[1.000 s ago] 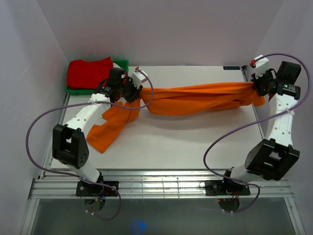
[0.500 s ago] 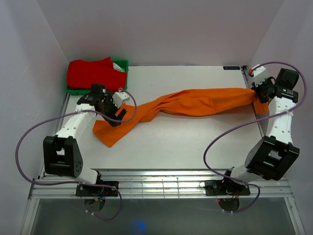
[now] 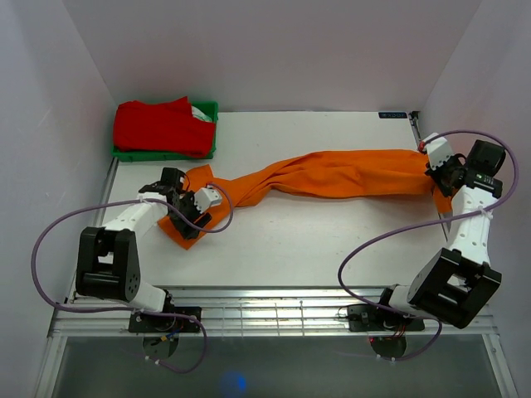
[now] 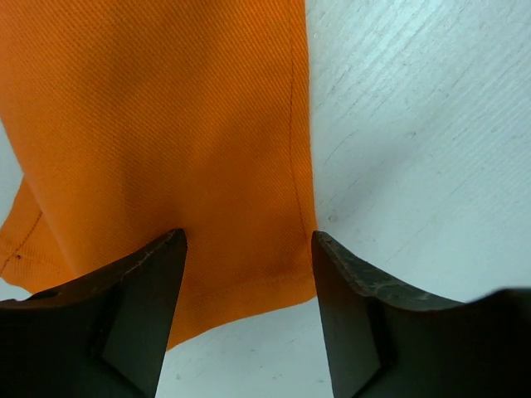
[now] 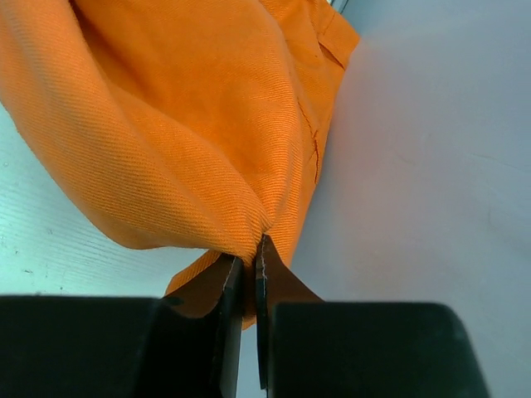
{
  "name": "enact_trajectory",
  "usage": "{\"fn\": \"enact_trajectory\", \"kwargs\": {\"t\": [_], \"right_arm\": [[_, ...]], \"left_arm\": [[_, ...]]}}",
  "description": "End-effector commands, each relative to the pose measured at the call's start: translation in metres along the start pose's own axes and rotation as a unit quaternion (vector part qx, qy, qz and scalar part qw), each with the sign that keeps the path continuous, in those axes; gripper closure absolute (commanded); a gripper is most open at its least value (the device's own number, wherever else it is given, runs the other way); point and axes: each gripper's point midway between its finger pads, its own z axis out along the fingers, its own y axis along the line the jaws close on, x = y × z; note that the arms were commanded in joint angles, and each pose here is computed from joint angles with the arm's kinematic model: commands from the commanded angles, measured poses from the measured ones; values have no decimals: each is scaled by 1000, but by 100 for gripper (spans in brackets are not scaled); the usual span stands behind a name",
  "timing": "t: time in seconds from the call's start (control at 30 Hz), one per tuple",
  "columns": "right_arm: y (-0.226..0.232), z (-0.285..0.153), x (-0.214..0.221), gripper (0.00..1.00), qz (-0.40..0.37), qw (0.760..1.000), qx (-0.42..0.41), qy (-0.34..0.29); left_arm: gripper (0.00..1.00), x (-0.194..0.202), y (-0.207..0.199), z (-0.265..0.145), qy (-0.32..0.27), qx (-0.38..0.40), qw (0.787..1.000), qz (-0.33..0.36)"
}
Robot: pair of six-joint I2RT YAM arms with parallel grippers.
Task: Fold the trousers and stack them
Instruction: Flatten the trousers out
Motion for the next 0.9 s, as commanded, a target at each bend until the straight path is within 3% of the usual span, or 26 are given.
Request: {"fn": "enact_trajectory", "kwargs": {"t": [0.0, 0.2, 0.33, 0.37, 0.4, 0.47, 0.53, 0.57, 0.7, 0.8, 0.87], "right_arm": [[-14, -7, -3, 92, -24, 999, 25, -11], [-15, -5, -5, 92, -17, 999, 22, -15], [-16, -5, -8, 92, -13, 999, 20, -21], [-15, -4, -8, 92, -12, 1000, 19, -22], [-15, -4, -8, 92, -12, 999, 18, -23], [-12, -3, -8, 92, -10, 1000, 14, -23], [-9, -4, -6, 92, -10, 1000, 12, -22], [-8, -3, -5, 92, -15, 1000, 11, -22], [-3, 0, 2, 92, -20, 1000, 5, -12], [-3, 2, 6, 92, -28, 1000, 5, -5], [-5, 3, 8, 92, -31, 999, 6, -1]], "left_arm": [[31, -1, -3, 7, -11, 6, 1000, -4], [30, 21, -10, 28, 23, -1, 1000, -5], [54, 35, -10, 37, 53, -5, 999, -11], [68, 36, -11, 38, 56, -3, 998, -10], [76, 35, -12, 35, 56, 0, 998, -11], [100, 10, -4, 20, 24, 1, 1000, -5], [100, -21, -4, -12, -16, 15, 1000, -8], [100, -72, 14, -47, -90, 2, 996, 4], [100, -175, 56, -144, -217, -50, 975, 11], [100, -225, 105, -166, -259, -101, 961, -2], [100, -236, 135, -140, -252, -112, 961, -23]]}}
